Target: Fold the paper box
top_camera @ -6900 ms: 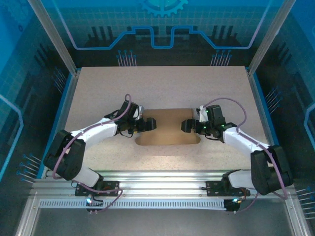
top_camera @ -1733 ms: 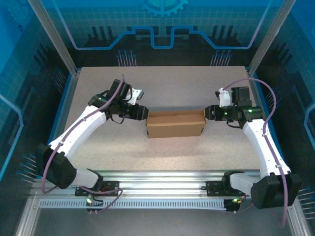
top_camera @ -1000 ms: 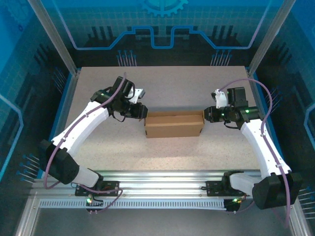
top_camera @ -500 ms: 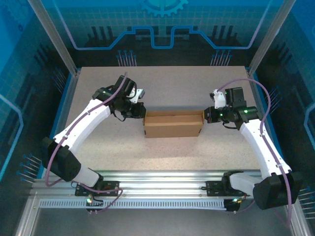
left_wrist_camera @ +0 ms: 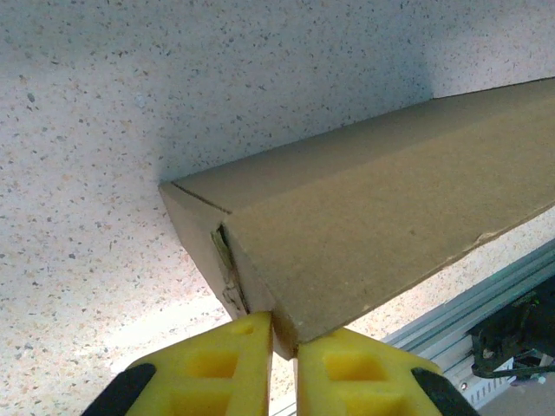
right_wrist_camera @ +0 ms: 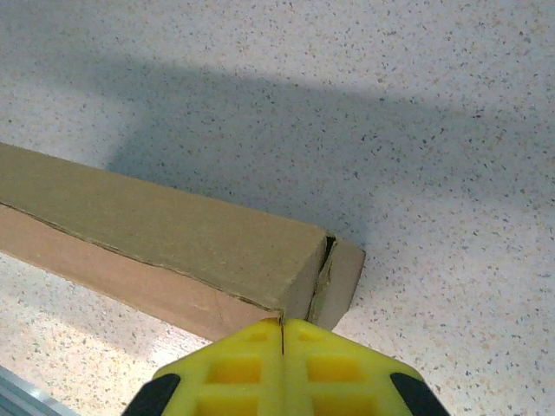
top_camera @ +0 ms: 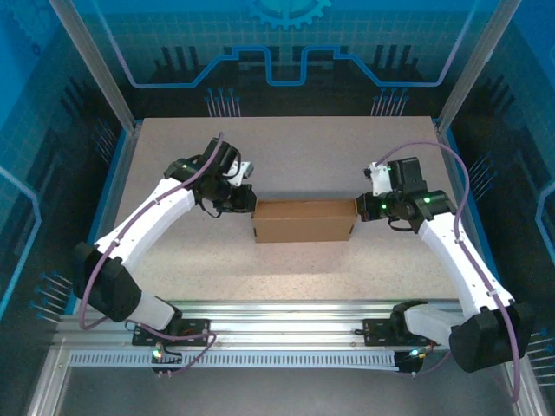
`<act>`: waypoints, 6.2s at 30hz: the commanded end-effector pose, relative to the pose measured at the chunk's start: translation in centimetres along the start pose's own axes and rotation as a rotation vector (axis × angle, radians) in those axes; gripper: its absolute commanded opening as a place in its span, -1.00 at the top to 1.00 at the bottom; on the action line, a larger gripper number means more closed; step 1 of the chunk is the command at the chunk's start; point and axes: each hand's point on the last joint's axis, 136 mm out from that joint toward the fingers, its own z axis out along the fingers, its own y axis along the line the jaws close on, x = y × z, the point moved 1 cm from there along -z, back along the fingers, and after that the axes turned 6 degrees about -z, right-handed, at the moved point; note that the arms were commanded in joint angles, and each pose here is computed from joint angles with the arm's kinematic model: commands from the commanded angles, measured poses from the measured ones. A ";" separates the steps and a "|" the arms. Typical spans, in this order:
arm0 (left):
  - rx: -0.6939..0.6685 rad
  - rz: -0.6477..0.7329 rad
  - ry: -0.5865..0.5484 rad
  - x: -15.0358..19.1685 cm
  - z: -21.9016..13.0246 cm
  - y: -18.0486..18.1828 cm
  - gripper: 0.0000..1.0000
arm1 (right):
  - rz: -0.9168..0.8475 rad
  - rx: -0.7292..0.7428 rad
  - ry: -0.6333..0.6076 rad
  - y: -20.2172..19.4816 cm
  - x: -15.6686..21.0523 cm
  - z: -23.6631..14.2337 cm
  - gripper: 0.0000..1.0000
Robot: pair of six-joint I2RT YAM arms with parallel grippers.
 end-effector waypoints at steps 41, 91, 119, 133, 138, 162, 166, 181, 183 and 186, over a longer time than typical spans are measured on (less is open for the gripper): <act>0.233 -0.020 -0.067 1.6 -5.8 -3.6 0.14 | 0.156 -0.131 -0.020 1.9 -0.1 2.4 0.86; 0.337 -0.041 -0.159 -1.3 -2.3 -3.9 -0.06 | 0.108 -0.195 -0.113 3.4 -1.7 -1.8 0.37; 0.116 -0.183 -0.037 0.6 1.3 1.6 -0.29 | 0.316 -0.234 0.031 0.2 2.2 -0.4 0.00; 0.113 -0.162 -0.031 -0.6 3.6 2.0 -0.19 | 0.352 -0.252 0.030 -0.6 1.5 2.2 0.09; 0.141 -0.169 -0.031 -0.7 4.2 1.8 -0.11 | 0.357 -0.271 0.041 -0.5 1.5 3.2 0.10; 0.372 -0.006 -0.203 -5.4 2.1 -3.2 0.30 | 0.199 -0.328 -0.155 1.0 -5.8 4.2 0.30; 0.408 0.011 -0.268 -5.4 1.6 -3.4 0.29 | 0.152 -0.341 -0.207 1.8 -5.9 4.4 0.27; 0.366 -0.030 -0.302 3.2 3.8 0.4 0.23 | 0.082 -0.353 -0.253 4.6 2.8 6.0 0.06; 0.364 -0.047 -0.302 4.2 3.9 0.9 0.20 | 0.083 -0.356 -0.248 4.9 3.6 6.0 0.02; 0.375 -0.078 -0.302 5.4 3.9 1.4 0.18 | 0.094 -0.361 -0.246 5.3 4.6 5.9 -0.08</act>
